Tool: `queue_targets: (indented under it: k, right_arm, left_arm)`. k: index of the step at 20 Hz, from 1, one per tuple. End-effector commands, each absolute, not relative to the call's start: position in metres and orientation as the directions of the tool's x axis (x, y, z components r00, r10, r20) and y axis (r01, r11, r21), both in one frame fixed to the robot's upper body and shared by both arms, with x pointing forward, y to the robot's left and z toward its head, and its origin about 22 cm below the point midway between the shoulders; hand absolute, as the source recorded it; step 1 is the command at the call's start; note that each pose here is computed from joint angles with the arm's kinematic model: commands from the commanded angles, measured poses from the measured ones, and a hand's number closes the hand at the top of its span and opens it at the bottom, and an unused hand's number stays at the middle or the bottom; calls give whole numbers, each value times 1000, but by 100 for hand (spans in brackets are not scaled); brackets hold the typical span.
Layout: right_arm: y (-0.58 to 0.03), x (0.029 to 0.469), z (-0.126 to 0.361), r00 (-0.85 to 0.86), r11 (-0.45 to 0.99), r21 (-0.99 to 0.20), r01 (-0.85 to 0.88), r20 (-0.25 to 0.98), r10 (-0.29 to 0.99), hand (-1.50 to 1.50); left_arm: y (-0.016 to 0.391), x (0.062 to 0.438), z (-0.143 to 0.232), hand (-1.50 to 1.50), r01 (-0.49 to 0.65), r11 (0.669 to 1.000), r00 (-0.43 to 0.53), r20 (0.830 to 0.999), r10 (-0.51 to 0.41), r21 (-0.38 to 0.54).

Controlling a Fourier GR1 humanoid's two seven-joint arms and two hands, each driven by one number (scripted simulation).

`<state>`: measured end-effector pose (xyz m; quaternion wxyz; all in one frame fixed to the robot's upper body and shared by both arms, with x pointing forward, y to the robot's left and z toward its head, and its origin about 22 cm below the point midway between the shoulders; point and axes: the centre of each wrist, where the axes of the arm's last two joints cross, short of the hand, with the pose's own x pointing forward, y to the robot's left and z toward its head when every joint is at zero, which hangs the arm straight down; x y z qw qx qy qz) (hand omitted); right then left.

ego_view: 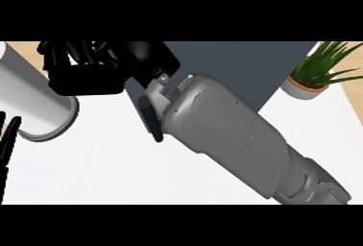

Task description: Pick up the wine, place it into the cabinet and close the cabinet

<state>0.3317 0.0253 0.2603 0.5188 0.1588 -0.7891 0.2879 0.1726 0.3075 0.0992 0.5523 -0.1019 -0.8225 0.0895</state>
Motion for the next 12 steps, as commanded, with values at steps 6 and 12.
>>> queue_targets:
  k: [6,12]
  right_arm:
    - [-27,391,233,-376,868,-320,-380,911,171,150]
    - [-27,397,239,-397,857,-353,-376,897,196,150]
  left_arm:
    - [308,175,101,-150,65,966,-368,894,257,-251]
    - [308,176,99,-150,67,964,-374,890,262,-256]
